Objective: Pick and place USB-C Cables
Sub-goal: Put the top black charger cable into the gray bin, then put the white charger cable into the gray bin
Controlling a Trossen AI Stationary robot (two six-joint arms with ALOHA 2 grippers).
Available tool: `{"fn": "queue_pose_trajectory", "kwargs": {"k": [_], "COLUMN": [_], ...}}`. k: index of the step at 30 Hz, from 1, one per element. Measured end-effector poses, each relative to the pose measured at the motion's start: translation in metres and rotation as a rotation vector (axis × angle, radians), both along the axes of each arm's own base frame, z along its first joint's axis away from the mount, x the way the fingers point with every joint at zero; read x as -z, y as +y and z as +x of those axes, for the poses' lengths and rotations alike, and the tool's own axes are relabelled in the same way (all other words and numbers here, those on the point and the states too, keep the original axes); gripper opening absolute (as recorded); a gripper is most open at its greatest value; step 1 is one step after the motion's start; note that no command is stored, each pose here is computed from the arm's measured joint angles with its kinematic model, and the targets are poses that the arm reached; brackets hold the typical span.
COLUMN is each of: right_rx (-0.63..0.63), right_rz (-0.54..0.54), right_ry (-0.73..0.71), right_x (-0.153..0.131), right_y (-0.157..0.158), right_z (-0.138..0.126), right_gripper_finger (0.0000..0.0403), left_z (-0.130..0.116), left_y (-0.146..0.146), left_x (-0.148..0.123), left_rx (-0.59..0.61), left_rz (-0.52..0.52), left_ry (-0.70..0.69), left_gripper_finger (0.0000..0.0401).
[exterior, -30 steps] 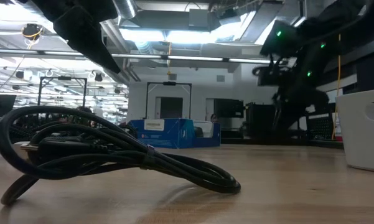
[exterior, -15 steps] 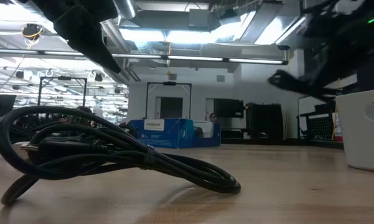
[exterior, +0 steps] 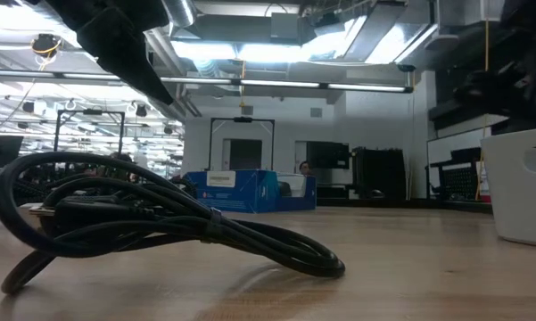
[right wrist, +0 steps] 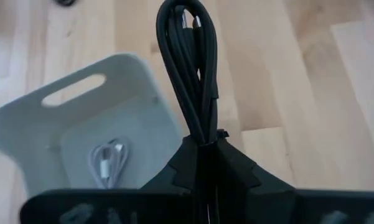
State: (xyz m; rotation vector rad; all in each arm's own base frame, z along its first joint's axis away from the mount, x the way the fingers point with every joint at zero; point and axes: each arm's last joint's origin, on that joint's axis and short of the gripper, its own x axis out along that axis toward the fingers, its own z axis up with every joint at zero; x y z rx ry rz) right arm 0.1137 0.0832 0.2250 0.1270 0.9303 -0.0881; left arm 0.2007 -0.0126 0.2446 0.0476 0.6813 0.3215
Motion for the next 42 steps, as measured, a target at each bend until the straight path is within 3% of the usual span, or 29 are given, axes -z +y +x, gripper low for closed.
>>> {"fn": "queue_pose_trajectory", "kwargs": {"k": [7,13,20,26,30,36,42], "right_rx": [-0.096,0.009,0.091,0.079,0.08,0.084,0.161], "right_rz": [0.027,0.148,0.227,0.223,0.151,-0.094,-0.279], "right_ry": [0.028,0.05,0.084,0.13,0.032,-0.294,-0.455], "right_x": [0.003,0.004,0.006,0.011,0.009,-0.003,-0.011], "right_y": [0.016,0.023,0.026,0.031,0.03,0.028,0.023], "right_z": [-0.007,-0.011,-0.012,-0.01,-0.007,0.005,0.012], "right_gripper_finger": [0.0036,0.0039,0.0116,0.013,0.0131,0.013,0.013], "left_z": [0.0,0.0,0.0,0.0,0.0,0.0,0.0], "left_y": [0.0,0.0,0.0,0.0,0.0,0.0,0.0], "left_x": [0.0,0.0,0.0,0.0,0.0,0.0,0.0], "left_rx": [0.0,0.0,0.0,0.0,0.0,0.0,0.0], "left_rz": [0.0,0.0,0.0,0.0,0.0,0.0,0.0], "left_ry": [0.0,0.0,0.0,0.0,0.0,0.0,0.0], "left_gripper_finger": [0.0111,0.0111,0.0111,0.0111,0.0111,0.0111,0.0111]}}
